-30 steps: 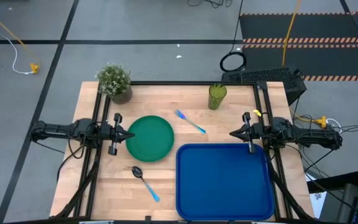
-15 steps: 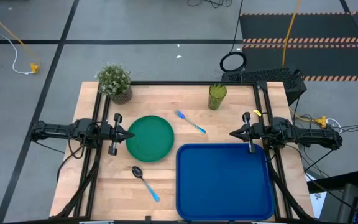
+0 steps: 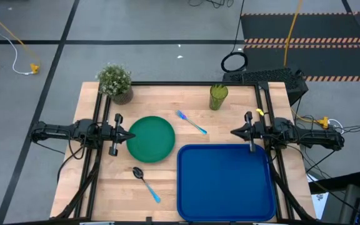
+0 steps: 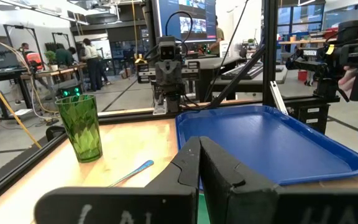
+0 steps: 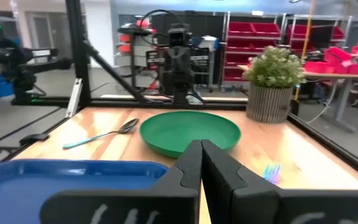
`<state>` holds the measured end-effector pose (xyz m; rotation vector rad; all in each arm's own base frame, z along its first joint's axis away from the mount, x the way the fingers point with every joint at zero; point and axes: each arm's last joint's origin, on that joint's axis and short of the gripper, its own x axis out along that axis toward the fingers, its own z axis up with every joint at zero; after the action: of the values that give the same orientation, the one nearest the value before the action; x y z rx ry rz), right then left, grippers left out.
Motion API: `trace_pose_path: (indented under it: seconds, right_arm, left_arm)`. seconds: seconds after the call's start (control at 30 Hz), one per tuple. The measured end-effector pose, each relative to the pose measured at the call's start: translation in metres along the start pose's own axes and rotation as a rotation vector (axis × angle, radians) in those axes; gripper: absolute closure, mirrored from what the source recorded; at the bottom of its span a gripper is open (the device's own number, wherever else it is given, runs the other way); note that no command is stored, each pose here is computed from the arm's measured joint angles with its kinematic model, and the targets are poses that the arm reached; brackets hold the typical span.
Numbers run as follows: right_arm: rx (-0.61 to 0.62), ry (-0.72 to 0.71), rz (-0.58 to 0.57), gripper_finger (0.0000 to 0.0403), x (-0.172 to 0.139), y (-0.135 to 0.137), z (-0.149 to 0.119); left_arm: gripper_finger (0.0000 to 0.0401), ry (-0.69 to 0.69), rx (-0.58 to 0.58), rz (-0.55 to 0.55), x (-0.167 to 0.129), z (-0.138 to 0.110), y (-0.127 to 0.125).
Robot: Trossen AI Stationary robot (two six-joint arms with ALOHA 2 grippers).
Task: Pick and place plate/cup/fork/spoon on tray
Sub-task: Put the green cup on the blue tray
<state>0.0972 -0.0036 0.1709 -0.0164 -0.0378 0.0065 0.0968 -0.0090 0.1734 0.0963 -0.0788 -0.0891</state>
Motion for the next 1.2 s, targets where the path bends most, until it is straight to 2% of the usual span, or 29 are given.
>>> trace_pose_path:
  seconds: [0.37,0.67,0.9,1.2]
  right_arm:
    - [-0.068,-0.009,-0.008,0.0403,0.0,0.0,0.001]
    - [-0.017,-0.047,-0.014,0.0403,0.0,0.0,0.005]
    - [0.126,-0.067,-0.021,0.0403,0.0,-0.001,0.006]
    - [0.111,-0.181,-0.055,0.0403,-0.001,-0.002,0.018]
  left_arm:
    - [0.0393,-0.001,0.0,0.0,0.0,0.0,0.0]
    - [0.0393,0.0,0.0,0.0,0.0,0.0,0.0]
    - [0.0393,-0.001,0.0,0.001,0.0,0.0,0.0]
    - [0.0393,-0.001,0.0,0.001,0.0,0.0,0.0]
